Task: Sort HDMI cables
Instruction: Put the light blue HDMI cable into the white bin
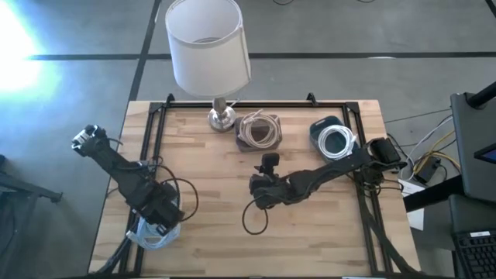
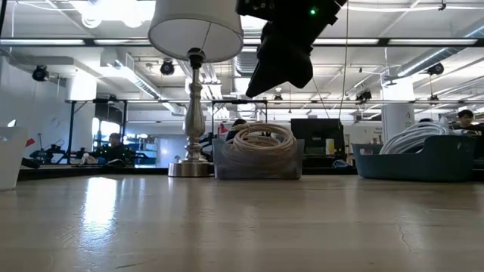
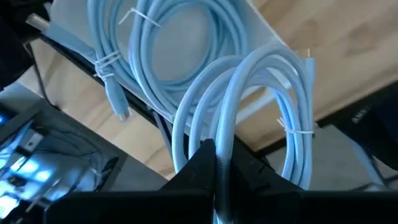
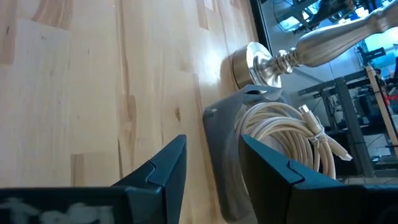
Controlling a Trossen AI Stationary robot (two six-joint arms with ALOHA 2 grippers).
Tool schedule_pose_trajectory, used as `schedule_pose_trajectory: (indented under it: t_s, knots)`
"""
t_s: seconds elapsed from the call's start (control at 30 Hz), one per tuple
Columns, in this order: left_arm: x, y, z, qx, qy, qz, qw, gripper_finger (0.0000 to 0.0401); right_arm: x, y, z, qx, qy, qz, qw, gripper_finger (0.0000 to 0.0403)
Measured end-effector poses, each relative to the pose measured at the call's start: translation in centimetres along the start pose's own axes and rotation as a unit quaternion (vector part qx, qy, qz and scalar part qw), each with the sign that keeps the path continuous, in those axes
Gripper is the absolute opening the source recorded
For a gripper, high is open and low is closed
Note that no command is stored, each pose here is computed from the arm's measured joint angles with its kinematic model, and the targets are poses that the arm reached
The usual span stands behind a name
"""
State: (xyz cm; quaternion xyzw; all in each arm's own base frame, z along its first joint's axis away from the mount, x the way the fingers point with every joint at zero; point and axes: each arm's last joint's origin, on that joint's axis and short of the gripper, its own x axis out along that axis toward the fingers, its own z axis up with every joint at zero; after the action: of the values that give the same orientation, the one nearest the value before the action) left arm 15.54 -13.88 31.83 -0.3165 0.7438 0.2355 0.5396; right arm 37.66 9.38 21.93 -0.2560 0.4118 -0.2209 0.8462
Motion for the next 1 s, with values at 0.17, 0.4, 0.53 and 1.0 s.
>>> schedule_pose_trajectory:
  t_s: [0.17, 0.4, 0.53, 1.0]
  knots:
    - [-1.5, 0.9, -0.5, -0.040, -0.004, -0.036, 0.999, 0.0021, 0.2, -0.2, 0.0, 0.002, 0.002, -0.002, 1.000, 0.0144]
    - [-2.5, 3.0, -0.6, -0.064, -0.070, -0.071, 0.993, 0.0021, 0.3, -0.3, 0.0, -0.001, 0.003, -0.003, 1.000, 0.0137]
    - [-2.3, 4.5, -0.2, -0.090, -0.147, -0.083, 0.982, 0.0021, 0.3, -0.3, 0.0, -0.012, 0.002, -0.002, 1.000, 0.0139]
    - [4.8, 6.2, 1.0, -0.170, 0.012, 0.056, 0.984, 0.0021, 0.3, -0.3, 0.0, -0.012, 0.001, -0.002, 1.000, 0.0132]
